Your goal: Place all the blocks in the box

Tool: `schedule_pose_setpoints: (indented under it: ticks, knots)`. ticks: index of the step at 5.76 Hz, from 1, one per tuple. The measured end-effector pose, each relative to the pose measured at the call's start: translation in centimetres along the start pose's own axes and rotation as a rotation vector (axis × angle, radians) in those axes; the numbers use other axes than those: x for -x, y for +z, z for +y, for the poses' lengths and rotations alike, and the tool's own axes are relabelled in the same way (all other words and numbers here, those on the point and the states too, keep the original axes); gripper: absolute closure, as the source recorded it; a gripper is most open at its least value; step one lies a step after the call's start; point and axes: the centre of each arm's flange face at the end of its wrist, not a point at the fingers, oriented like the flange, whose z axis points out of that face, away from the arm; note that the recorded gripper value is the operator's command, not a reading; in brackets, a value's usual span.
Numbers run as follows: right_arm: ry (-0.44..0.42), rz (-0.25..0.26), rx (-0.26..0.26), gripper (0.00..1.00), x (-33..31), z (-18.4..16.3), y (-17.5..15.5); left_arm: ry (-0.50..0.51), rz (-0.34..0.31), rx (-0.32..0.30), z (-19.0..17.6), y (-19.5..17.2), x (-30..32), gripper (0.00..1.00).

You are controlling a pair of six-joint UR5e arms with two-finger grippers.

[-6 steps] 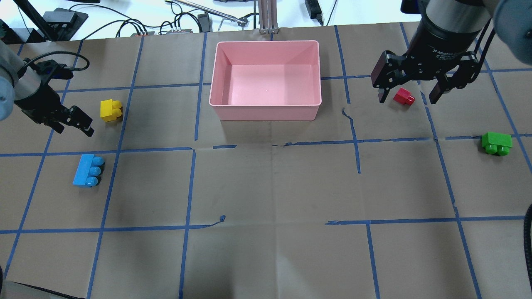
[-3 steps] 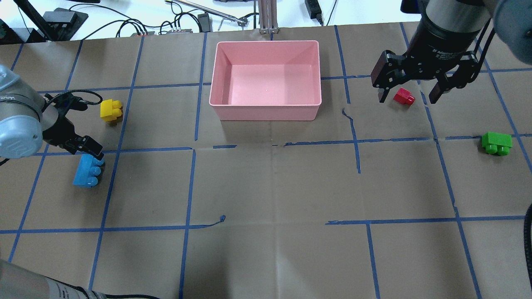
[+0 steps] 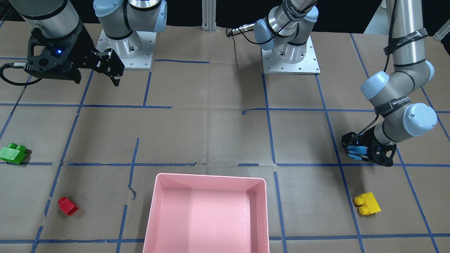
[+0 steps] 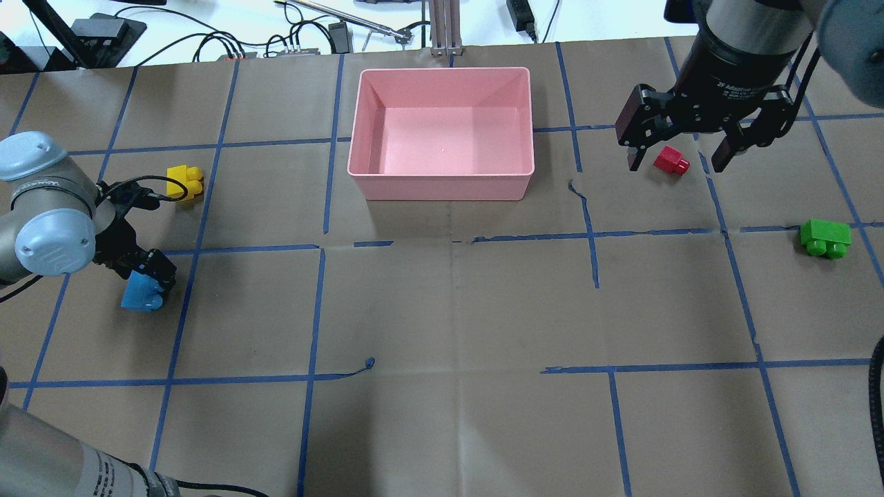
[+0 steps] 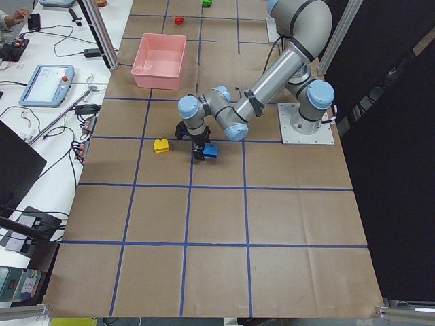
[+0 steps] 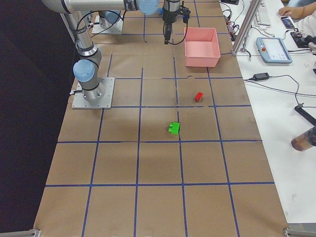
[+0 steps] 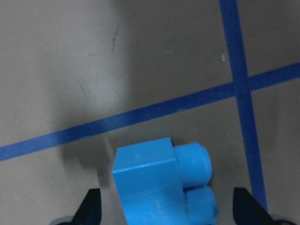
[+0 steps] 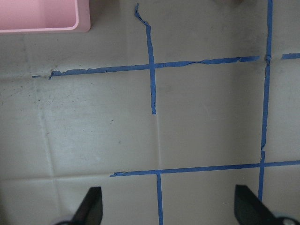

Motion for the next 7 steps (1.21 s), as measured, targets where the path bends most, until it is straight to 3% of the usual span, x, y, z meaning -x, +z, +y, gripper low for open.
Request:
schedule_pose_setpoints:
  ticks: [1, 4, 7]
  knots:
    - [-0.001, 0.000, -0.002, 0.00, 0.0, -0.1, 0.0, 0.000, 0.000, 0.002, -0.1, 0.1, 0.1, 0.94]
    - [-0.112, 0.002, -0.024, 0.00, -3.0, -2.5, 1.0, -0.012, -0.019, -0.010, -1.8, -3.4, -0.5, 0.97]
    - [-0.064, -0.010, -0.015, 0.01, -24.3, -5.9, 4.1, -0.010, -0.009, 0.013, -5.5, -9.6, -3.8, 0.97]
